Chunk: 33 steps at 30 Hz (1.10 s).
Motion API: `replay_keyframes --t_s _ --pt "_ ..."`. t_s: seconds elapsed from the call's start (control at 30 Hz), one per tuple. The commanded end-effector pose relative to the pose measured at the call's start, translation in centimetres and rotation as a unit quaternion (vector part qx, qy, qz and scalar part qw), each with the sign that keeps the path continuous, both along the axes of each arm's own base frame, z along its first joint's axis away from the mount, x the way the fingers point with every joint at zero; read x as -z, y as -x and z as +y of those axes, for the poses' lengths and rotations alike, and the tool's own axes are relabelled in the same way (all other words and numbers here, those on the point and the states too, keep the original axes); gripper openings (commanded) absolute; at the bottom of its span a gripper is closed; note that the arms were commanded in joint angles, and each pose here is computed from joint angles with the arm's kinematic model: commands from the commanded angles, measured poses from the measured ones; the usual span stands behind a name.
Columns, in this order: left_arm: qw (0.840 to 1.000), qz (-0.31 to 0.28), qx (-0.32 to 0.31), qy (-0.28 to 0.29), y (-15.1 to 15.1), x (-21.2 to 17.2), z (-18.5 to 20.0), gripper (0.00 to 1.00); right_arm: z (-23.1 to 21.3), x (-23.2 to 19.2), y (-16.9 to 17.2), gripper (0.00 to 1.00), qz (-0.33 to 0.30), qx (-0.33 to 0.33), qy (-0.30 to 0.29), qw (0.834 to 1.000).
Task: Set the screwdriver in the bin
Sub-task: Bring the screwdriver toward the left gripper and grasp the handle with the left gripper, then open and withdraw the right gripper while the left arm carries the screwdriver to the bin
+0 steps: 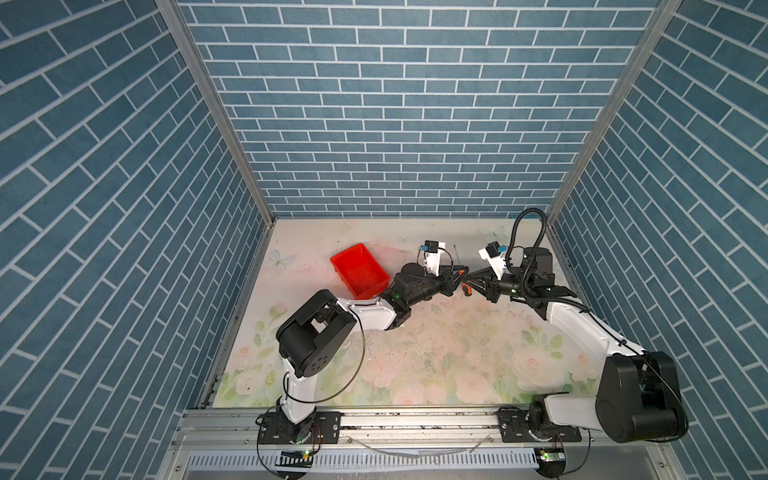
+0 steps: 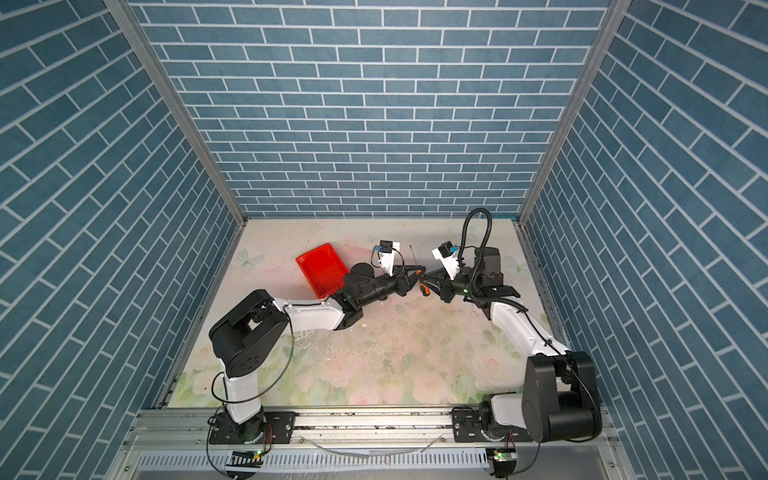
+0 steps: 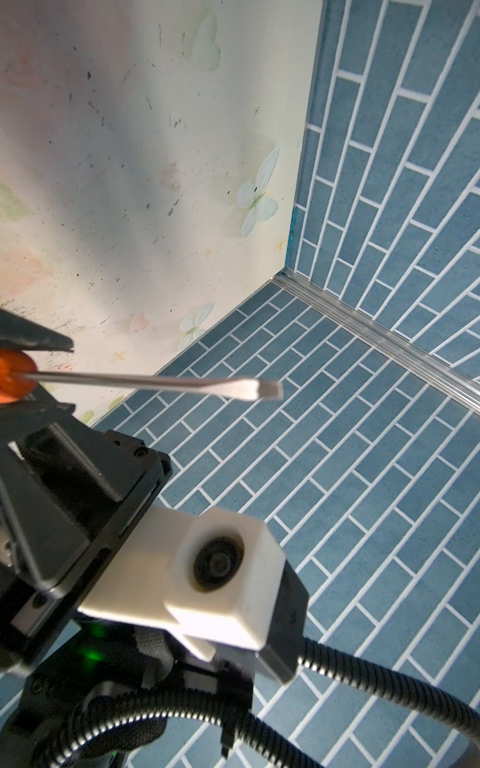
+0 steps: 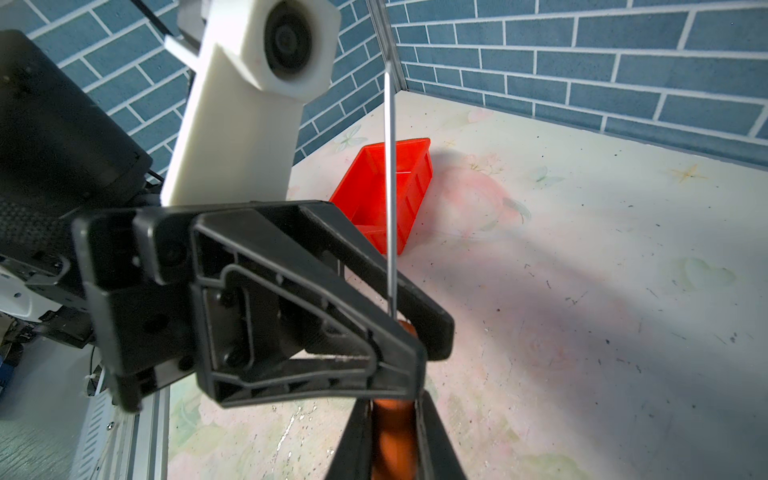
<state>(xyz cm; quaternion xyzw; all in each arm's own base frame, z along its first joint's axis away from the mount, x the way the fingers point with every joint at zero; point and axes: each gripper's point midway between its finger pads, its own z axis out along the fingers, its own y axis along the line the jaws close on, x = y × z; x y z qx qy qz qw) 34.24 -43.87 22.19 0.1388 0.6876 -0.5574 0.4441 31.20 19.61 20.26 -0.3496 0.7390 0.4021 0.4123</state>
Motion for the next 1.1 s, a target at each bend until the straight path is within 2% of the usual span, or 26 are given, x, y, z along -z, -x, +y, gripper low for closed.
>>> replay_keyframes --t_s 0.0,0.13,0.33,0.43,0.7,0.83,1.07 --pt "1.000 -0.023 -0.008 0.011 -0.1 -1.6 0.4 0.00 0.4 -1.2 0.3 0.05 -0.010 -0.017 -0.013 1.000" --pt "0.999 -0.026 -0.021 0.011 -0.4 -2.0 1.3 0.00 0.3 -1.5 0.2 0.16 -0.017 -0.011 -0.011 1.000" --pt "0.998 -0.022 -0.060 0.000 -1.7 -1.9 4.2 0.00 -0.2 -1.8 0.2 0.70 -0.028 0.013 0.001 1.000" --pt "0.996 -0.011 -0.087 -0.032 -2.4 -1.2 6.4 0.00 -0.3 -2.0 0.2 0.82 -0.043 0.024 0.015 0.999" --pt "0.975 0.031 -0.186 -0.114 -4.1 -0.4 14.5 0.00 1.7 -3.2 -0.3 0.87 -0.094 0.041 0.027 0.994" --pt "0.952 0.051 -0.238 -0.186 -4.7 0.2 18.7 0.00 3.9 -4.1 -0.9 0.88 -0.123 0.040 0.020 0.991" --pt "0.910 0.124 -0.269 -0.290 -7.0 3.1 24.3 0.00 8.4 -4.2 -0.9 0.88 -0.137 0.003 0.020 0.990"
